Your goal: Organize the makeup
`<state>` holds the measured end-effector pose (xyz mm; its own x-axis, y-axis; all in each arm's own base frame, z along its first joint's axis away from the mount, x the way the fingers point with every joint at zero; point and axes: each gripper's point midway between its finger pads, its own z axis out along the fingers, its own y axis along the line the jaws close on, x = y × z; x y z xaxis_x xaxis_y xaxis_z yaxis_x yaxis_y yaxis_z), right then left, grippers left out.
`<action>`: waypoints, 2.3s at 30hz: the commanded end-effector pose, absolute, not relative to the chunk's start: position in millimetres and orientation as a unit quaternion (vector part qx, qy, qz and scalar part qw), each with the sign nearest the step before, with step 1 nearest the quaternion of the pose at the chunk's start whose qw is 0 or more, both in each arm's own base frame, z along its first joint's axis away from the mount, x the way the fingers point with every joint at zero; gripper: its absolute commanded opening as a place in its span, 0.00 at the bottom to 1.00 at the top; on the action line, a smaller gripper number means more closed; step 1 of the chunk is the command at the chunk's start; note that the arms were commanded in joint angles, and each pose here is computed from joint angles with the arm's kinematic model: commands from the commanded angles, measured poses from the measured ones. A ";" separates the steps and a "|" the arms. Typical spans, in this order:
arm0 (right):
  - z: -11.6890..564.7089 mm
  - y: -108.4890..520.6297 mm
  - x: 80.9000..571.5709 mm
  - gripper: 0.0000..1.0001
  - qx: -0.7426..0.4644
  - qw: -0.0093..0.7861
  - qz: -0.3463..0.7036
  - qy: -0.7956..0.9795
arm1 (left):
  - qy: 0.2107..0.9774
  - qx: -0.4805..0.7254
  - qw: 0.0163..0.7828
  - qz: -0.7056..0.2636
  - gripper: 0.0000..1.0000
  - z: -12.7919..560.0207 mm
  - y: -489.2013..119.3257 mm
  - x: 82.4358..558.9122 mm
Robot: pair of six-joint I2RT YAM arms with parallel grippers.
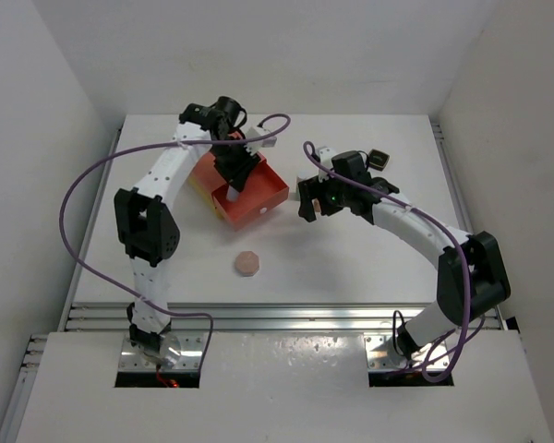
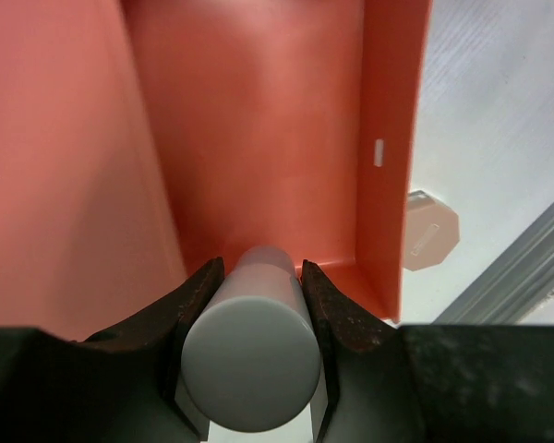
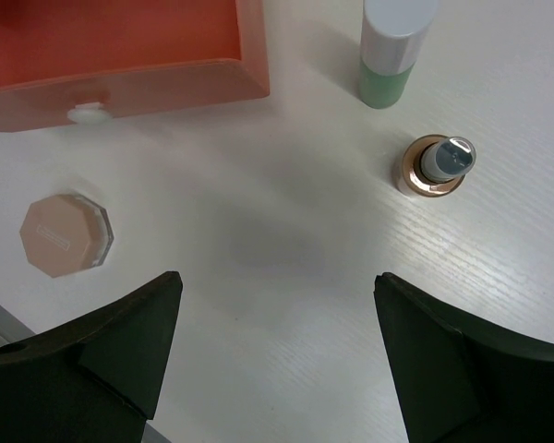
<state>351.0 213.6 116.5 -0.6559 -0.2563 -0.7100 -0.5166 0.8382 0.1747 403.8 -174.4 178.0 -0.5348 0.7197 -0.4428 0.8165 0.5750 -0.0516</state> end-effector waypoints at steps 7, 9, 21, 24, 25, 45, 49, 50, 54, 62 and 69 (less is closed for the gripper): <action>136.4 214.6 355.7 0.85 -0.215 0.380 0.183 0.881 | 0.877 0.439 0.138 -0.135 0.25 151.9 -186.3 383.3; 135.1 214.4 353.8 0.85 -0.219 0.378 0.182 0.881 | 0.878 0.439 0.132 -0.135 0.32 149.0 -185.6 381.4; 141.8 217.2 355.8 0.85 -0.221 0.380 0.187 0.879 | 0.868 0.446 0.176 -0.126 0.62 171.0 -191.5 401.6; 151.1 217.9 359.0 0.85 -0.221 0.390 0.186 0.874 | 0.863 0.447 0.203 -0.119 0.62 186.9 -193.4 410.6; 154.9 218.9 361.4 0.85 -0.220 0.395 0.186 0.872 | 0.863 0.442 0.213 -0.119 0.62 191.7 -195.3 414.2; 114.5 174.3 443.9 0.78 -0.116 0.408 0.029 0.905 | 0.904 0.248 0.346 -0.045 0.64 219.0 -82.1 503.5; 97.9 173.1 449.9 0.79 -0.109 0.399 0.024 0.910 | 0.904 0.247 0.346 -0.041 0.64 201.6 -81.5 511.4; 87.3 173.3 449.3 0.79 -0.112 0.389 0.023 0.914 | 0.909 0.247 0.332 -0.043 0.64 188.4 -81.5 511.6; 72.8 175.6 446.1 0.79 -0.117 0.372 0.023 0.921 | 0.922 0.238 0.302 -0.047 0.64 159.6 -76.3 505.1; 42.3 177.7 458.1 0.77 -0.119 0.363 0.021 0.924 | 0.928 0.223 0.289 -0.074 0.63 139.1 -76.4 500.1; 30.2 180.9 464.8 0.59 -0.112 0.354 0.033 0.928 | 0.928 0.224 0.285 -0.081 0.63 133.9 -78.3 498.0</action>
<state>442.3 171.3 9.8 -0.7674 -0.2293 -0.5987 -0.2454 0.9678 -0.0561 515.0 -81.6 164.4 -0.6631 0.3879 -0.6402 0.4777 0.8777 0.0371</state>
